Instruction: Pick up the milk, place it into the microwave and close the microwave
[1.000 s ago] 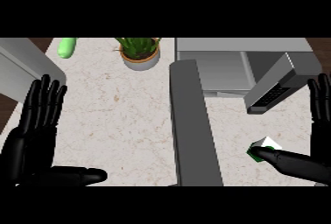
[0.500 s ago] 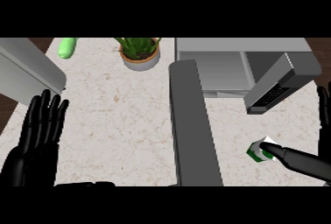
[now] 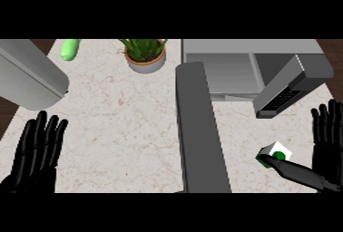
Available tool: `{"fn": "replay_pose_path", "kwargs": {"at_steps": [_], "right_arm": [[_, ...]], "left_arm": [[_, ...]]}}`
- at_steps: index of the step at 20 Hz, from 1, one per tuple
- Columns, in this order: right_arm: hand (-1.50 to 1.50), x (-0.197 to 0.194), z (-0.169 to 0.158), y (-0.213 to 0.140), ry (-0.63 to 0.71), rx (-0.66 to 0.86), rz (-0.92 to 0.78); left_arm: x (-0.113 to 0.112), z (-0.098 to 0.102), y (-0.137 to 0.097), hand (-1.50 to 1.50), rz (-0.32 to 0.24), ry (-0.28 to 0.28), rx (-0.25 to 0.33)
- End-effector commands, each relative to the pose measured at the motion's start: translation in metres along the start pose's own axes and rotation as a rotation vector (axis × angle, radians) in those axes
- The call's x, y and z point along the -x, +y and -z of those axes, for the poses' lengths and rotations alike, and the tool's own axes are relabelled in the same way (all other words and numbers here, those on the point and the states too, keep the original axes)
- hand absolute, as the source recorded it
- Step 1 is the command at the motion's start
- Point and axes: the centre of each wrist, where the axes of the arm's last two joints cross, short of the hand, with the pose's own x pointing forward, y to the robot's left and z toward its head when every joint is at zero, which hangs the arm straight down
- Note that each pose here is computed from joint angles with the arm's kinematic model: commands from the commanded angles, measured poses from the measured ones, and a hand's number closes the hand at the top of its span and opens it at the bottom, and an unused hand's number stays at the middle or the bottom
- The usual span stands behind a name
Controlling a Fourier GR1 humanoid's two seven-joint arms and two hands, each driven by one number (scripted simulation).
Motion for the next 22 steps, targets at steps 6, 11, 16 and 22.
{"fn": "replay_pose_path", "kwargs": {"at_steps": [6,11,16,22], "right_arm": [[-1.50,0.046,-0.043,-0.030,0.077,0.041,-0.035],[-1.50,0.091,-0.054,-0.032,0.097,0.076,-0.079],[-1.50,0.116,-0.063,-0.048,0.116,0.069,-0.056],[-1.50,0.147,-0.061,-0.056,0.109,0.092,0.000]], "left_arm": [[-0.009,-0.027,-0.001,-1.50,-0.012,0.024,0.013],[-0.006,-0.016,-0.003,-1.50,-0.011,0.009,0.007],[-0.023,-0.012,-0.018,-1.50,-0.010,0.003,0.012],[-0.022,-0.006,-0.013,-1.50,-0.003,0.010,-0.001]]}}
